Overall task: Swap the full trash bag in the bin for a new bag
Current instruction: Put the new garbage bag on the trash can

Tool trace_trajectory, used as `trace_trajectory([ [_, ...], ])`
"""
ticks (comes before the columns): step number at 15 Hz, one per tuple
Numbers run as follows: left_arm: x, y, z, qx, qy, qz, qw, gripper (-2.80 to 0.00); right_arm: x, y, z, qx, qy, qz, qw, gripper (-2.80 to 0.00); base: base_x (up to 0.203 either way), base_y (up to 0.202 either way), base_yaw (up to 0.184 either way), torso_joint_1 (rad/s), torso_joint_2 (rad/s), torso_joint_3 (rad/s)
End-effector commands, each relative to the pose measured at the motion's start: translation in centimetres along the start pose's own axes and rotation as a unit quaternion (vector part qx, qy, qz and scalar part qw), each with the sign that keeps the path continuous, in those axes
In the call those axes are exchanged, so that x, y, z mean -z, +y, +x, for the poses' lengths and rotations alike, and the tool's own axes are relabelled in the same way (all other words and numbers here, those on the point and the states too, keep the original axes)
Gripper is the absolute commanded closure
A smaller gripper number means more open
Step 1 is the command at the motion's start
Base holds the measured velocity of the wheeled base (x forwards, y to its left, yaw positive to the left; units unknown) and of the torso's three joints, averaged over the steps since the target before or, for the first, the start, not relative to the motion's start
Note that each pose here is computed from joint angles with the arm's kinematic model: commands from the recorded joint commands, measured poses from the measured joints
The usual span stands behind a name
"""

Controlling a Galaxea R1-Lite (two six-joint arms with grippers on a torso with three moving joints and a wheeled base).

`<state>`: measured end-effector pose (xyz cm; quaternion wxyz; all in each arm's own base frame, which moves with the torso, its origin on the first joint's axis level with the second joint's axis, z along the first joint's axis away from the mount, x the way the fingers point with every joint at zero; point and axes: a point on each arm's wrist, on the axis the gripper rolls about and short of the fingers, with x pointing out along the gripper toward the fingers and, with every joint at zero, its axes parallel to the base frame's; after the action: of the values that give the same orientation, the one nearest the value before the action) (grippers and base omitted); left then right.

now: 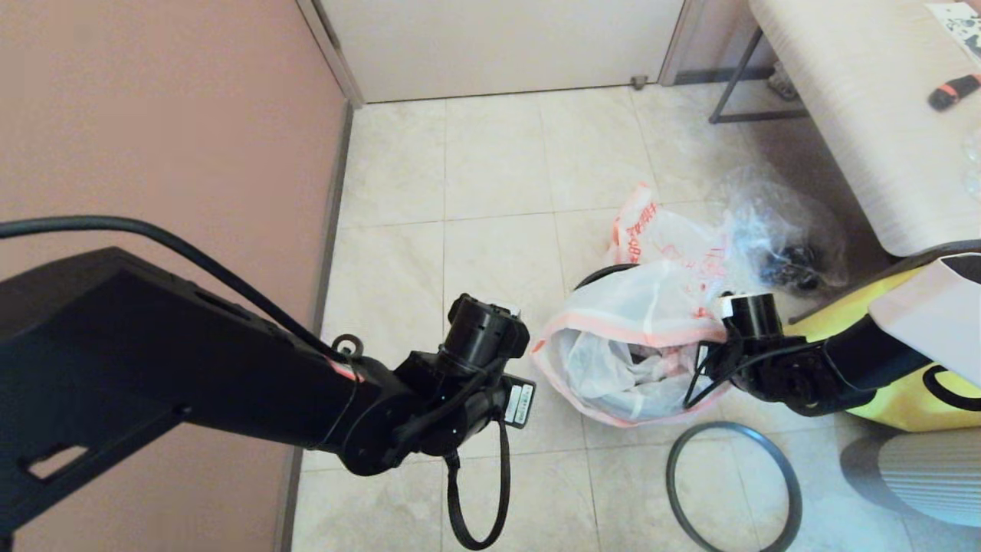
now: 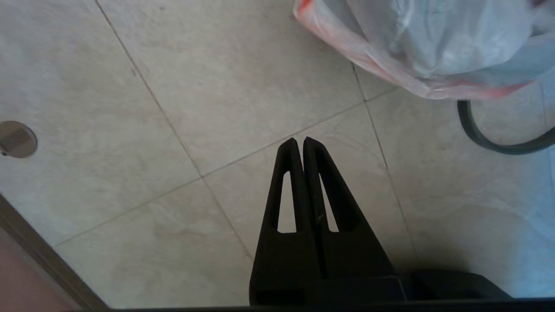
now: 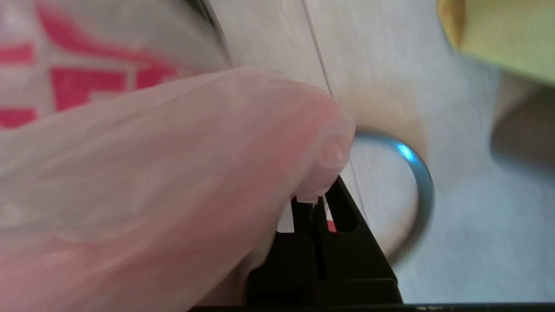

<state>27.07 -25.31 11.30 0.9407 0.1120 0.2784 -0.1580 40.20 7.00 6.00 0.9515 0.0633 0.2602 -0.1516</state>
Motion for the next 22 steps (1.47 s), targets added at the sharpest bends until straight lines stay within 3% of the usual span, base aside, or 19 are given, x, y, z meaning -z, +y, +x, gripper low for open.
trace_trajectory([
  [1, 0.4, -0.5, 0.5, 0.001, 0.006, 0.003, 1.0000, 0.00, -0.6, 0.0, 0.2, -0.007, -0.024, 0.009, 1.000, 0.00, 0.000, 0.000, 0.000, 0.000, 0.00, 0.000],
  [5, 0.5, -1.0, 0.1, 0.008, 0.005, -0.001, 1.0000, 0.00, 0.9, 0.0, 1.4, 0.003, -0.010, -0.011, 1.000, 0.00, 0.000, 0.000, 0.000, 0.000, 0.00, 0.000],
  [8, 0.6, -1.5, -0.2, 0.014, 0.004, 0.001, 0.9999, 0.00, 1.5, -0.4, 1.1, 0.006, -0.001, 0.001, 1.000, 0.00, 0.000, 0.000, 0.000, 0.000, 0.00, 0.000],
  [12, 0.6, -1.9, -0.4, 0.019, 0.002, -0.001, 0.9998, 0.00, 0.2, -1.0, -1.9, -0.005, -0.014, 0.017, 1.000, 0.00, 0.000, 0.000, 0.000, 0.000, 0.00, 0.000],
  [13, 0.6, -1.9, -0.5, 0.019, 0.002, -0.001, 0.9998, 0.00, -0.3, -1.1, -2.6, -0.009, -0.019, 0.019, 1.000, -2.80, 0.000, 0.000, 0.000, 0.000, 0.00, 0.000],
  [17, 0.5, -1.6, -1.3, 0.020, -0.001, -0.009, 0.9998, 0.00, -1.7, -1.2, -6.1, -0.043, -0.023, 0.018, 0.999, -2.80, 0.000, 0.000, 0.000, 0.000, 0.00, 0.000],
  [20, 0.9, -1.9, -1.1, 0.021, 0.005, -0.027, 0.9994, 0.00, -1.6, -1.6, -9.7, -0.050, 0.010, -0.003, 0.999, -2.80, 0.000, 0.000, 0.000, 0.000, 0.00, 0.000],
  [22, 1.1, -2.4, -0.8, 0.022, 0.009, -0.040, 0.9989, 0.00, -1.0, -2.3, -12.2, -0.045, 0.058, -0.029, 0.997, -2.80, 0.000, 0.000, 0.000, 0.000, 0.00, 0.000],
])
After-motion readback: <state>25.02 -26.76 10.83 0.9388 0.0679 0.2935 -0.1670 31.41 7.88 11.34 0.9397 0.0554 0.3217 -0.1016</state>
